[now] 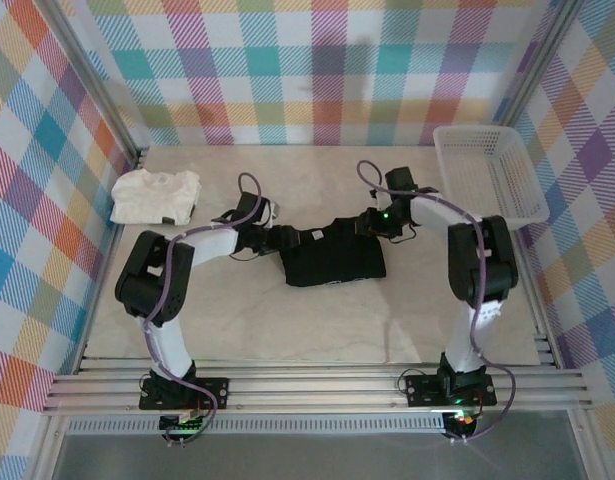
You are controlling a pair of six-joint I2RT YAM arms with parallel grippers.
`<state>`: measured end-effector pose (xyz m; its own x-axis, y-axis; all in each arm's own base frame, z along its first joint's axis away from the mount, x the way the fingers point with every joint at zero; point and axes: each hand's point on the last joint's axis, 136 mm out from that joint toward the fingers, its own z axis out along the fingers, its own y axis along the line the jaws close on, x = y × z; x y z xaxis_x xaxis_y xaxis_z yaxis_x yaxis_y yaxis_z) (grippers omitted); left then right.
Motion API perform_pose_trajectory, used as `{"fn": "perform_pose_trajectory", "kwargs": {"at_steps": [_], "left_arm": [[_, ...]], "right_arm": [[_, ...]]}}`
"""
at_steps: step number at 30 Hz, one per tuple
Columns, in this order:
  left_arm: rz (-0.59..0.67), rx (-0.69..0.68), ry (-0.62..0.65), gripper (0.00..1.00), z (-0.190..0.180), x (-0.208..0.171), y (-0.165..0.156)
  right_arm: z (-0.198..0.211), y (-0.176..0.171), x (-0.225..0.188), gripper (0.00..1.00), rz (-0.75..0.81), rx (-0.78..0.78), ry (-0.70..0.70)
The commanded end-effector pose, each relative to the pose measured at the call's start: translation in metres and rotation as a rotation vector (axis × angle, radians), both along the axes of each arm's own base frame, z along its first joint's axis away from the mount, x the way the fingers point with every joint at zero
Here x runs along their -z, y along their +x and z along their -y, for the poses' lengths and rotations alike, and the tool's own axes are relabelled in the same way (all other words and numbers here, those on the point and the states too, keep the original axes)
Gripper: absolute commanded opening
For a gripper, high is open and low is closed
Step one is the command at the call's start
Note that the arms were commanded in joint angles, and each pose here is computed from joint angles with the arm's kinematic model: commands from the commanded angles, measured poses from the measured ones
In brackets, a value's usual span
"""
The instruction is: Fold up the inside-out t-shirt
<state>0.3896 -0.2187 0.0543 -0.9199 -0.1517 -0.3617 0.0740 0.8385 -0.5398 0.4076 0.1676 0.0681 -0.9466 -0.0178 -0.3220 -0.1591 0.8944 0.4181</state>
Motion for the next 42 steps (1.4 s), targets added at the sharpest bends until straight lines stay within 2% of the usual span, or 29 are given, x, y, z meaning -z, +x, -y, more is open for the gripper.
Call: {"fn": "perform_pose_trajectory", "kwargs": {"at_steps": [1, 3, 5, 10, 14, 18, 25, 31, 34, 37, 38, 40, 42], "left_arm": [[0.002, -0.044, 0.003, 0.84, -0.015, -0.011, -0.016], [-0.021, -0.035, -0.045, 0.90, -0.010, -0.009, -0.026], [-0.053, -0.004, -0.106, 0.92, 0.001, -0.006, -0.034], [-0.088, 0.068, -0.165, 0.97, 0.030, 0.005, -0.036], [-0.089, 0.098, -0.187, 0.96, 0.050, 0.013, -0.033], [-0.081, 0.157, -0.212, 0.92, 0.075, 0.013, -0.038], [-0.051, 0.224, -0.248, 0.68, 0.106, -0.002, -0.041], [-0.053, 0.236, -0.268, 0.55, 0.116, -0.002, -0.040], [-0.028, 0.225, -0.278, 0.39, 0.117, -0.006, -0.032], [0.016, 0.217, -0.247, 0.06, 0.104, -0.015, -0.020], [0.033, 0.215, -0.227, 0.00, 0.095, -0.020, -0.016], [0.061, 0.224, -0.155, 0.00, 0.074, -0.027, -0.011], [0.093, 0.239, -0.014, 0.00, 0.044, -0.035, -0.008]], "right_arm": [[0.015, -0.023, -0.036, 0.54, 0.062, 0.014, -0.032], [0.012, -0.037, -0.038, 0.58, 0.068, 0.010, -0.012], [-0.003, -0.047, -0.038, 0.57, 0.067, -0.016, 0.036], [-0.019, -0.048, -0.023, 0.56, 0.044, -0.030, 0.067], [-0.022, -0.049, 0.002, 0.54, -0.009, -0.026, 0.072], [-0.021, -0.056, 0.022, 0.50, -0.054, -0.016, 0.071], [-0.020, -0.061, 0.027, 0.46, -0.068, -0.015, 0.076], [-0.021, -0.059, 0.025, 0.44, -0.062, -0.016, 0.077], [-0.022, -0.058, 0.024, 0.43, -0.063, -0.013, 0.084], [-0.022, -0.056, 0.012, 0.43, -0.039, -0.018, 0.083], [-0.021, -0.054, 0.005, 0.44, -0.018, -0.021, 0.082], [-0.020, -0.051, -0.013, 0.47, 0.027, -0.025, 0.082], [-0.018, -0.049, -0.036, 0.50, 0.090, -0.031, 0.082]]}}
